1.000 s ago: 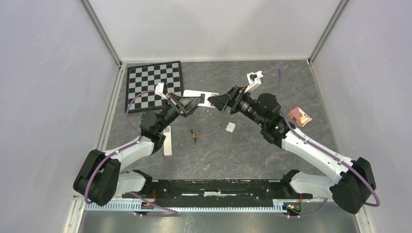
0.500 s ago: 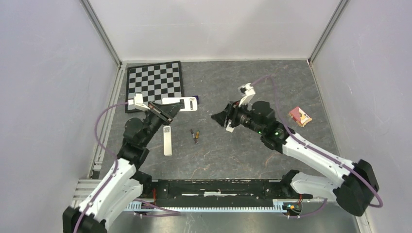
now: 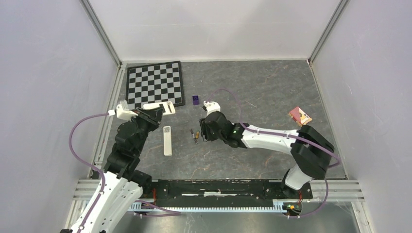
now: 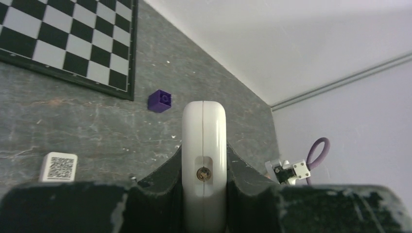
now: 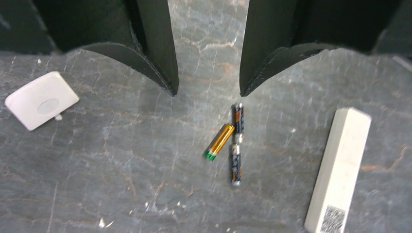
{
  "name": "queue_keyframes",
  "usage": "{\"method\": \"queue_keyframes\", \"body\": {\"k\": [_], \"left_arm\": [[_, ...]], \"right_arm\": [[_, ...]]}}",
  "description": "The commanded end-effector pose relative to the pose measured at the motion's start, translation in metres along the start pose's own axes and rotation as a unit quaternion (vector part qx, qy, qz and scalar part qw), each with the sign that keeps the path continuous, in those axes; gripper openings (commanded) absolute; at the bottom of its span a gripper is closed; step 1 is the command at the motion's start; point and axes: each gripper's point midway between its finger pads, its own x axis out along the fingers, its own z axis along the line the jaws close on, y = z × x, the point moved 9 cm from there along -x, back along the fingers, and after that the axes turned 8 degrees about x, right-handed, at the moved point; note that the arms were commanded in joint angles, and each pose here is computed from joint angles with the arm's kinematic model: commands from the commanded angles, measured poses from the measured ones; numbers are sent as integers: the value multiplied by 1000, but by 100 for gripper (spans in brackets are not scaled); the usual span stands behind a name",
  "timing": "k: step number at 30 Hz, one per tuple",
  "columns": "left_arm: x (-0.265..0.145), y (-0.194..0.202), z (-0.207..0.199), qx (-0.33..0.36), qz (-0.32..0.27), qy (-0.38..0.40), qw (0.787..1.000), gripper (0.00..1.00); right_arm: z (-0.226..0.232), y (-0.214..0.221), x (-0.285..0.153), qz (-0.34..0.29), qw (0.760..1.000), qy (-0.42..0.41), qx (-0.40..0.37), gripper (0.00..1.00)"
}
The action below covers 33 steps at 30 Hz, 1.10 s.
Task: Load the batteries into the remote control
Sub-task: Pick up the battery from the center of the board.
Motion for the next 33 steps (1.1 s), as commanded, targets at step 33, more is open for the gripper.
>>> {"method": "queue_keyframes", "body": {"k": [33], "left_arm": [[-4, -20, 14, 52, -72, -74, 993, 2]], "right_arm": [[34, 1, 68, -2, 994, 111, -20, 37]]}}
